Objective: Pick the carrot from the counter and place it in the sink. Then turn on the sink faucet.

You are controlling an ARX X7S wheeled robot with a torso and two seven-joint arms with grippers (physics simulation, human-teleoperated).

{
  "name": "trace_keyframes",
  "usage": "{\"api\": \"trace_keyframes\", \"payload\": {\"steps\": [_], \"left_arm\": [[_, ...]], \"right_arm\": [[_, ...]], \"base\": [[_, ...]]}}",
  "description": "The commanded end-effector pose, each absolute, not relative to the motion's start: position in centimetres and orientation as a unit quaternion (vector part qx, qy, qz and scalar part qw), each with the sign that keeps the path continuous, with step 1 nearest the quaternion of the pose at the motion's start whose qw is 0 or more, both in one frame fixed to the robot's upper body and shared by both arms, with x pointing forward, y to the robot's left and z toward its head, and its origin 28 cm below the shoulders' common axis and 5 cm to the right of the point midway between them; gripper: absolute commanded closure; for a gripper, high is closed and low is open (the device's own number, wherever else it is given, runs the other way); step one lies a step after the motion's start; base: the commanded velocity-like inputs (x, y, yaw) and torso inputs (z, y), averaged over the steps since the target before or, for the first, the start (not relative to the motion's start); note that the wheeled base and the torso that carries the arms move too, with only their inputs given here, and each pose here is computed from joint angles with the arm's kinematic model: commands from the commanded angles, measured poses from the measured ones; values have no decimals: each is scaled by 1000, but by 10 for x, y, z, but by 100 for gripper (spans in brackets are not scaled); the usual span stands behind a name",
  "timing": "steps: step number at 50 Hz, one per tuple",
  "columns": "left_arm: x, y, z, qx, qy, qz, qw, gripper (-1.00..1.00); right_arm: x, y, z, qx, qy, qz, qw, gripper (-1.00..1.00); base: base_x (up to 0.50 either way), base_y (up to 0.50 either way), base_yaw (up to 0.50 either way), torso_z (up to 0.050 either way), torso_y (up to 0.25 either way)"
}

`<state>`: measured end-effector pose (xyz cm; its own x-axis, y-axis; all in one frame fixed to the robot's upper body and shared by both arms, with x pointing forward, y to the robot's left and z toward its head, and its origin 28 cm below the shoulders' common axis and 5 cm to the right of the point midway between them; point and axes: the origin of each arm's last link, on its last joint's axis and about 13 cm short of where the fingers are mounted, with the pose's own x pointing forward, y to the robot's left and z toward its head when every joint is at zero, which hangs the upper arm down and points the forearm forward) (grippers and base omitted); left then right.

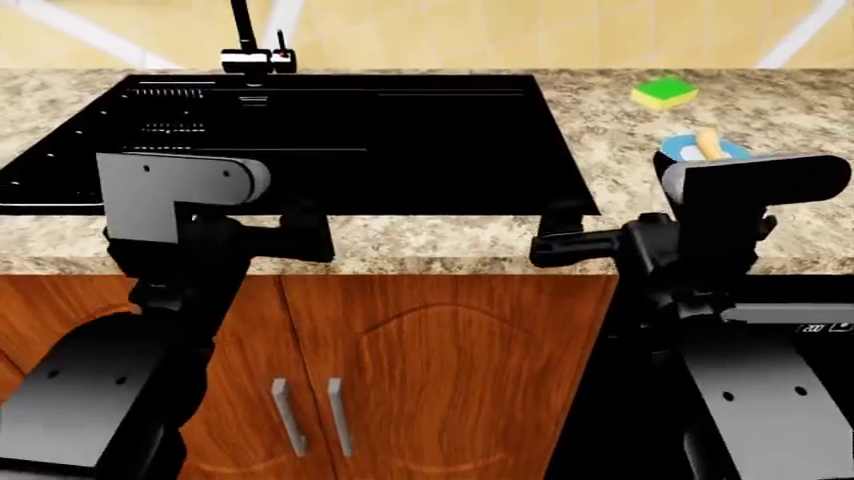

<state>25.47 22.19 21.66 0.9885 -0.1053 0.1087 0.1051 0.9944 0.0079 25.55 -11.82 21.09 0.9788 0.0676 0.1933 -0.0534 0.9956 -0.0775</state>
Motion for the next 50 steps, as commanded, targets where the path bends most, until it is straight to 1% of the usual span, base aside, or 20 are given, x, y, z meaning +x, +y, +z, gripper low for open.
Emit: {"api": "trace_keyframes", "payload": {"steps": [1, 11, 18, 24, 30, 36, 38, 41, 44, 46, 50], "left_arm": [[243, 221, 263, 12, -83, -61, 995, -100], [243, 222, 269, 7, -84, -59, 995, -100], [243, 223, 286, 5, -94, -61, 994, -100], [261, 221, 325, 6, -89, -68, 994, -100], [274, 219, 348, 9, -85, -64, 994, -100], [313, 222, 356, 4, -60, -55, 997, -100], [323, 224, 365, 12, -66, -47, 997, -100], [338, 228, 384, 29, -66, -27, 997, -100], [335, 227, 402, 22, -78, -26, 996, -100], [333, 226, 404, 29, -80, -30, 996, -100], [327, 225, 408, 27, -90, -34, 995, -100]], "right_arm": [[245, -120, 259, -53, -136, 36, 989, -100], [246, -119, 266, -52, -137, 39, 988, -100], [250, -124, 288, -40, -142, 47, 988, -100], [265, -126, 317, -38, -137, 48, 989, -100], [276, -125, 345, -43, -132, 63, 988, -100], [308, -134, 365, -44, -120, 57, 990, -100], [312, -133, 375, -44, -134, 57, 988, -100], [328, -135, 388, -48, -136, 52, 988, -100], [333, -138, 395, -50, -133, 42, 989, -100], [333, -140, 401, -42, -134, 43, 989, -100], [330, -144, 402, -32, -129, 39, 990, -100]], "base": [[0, 0, 0, 50, 0], [0, 0, 0, 50, 0], [0, 0, 0, 50, 0], [0, 0, 0, 50, 0], [0, 0, 0, 50, 0], [0, 0, 0, 0, 0], [0, 0, 0, 0, 0], [0, 0, 0, 0, 0], [0, 0, 0, 0, 0], [0, 0, 0, 0, 0], [487, 0, 0, 0, 0]]}}
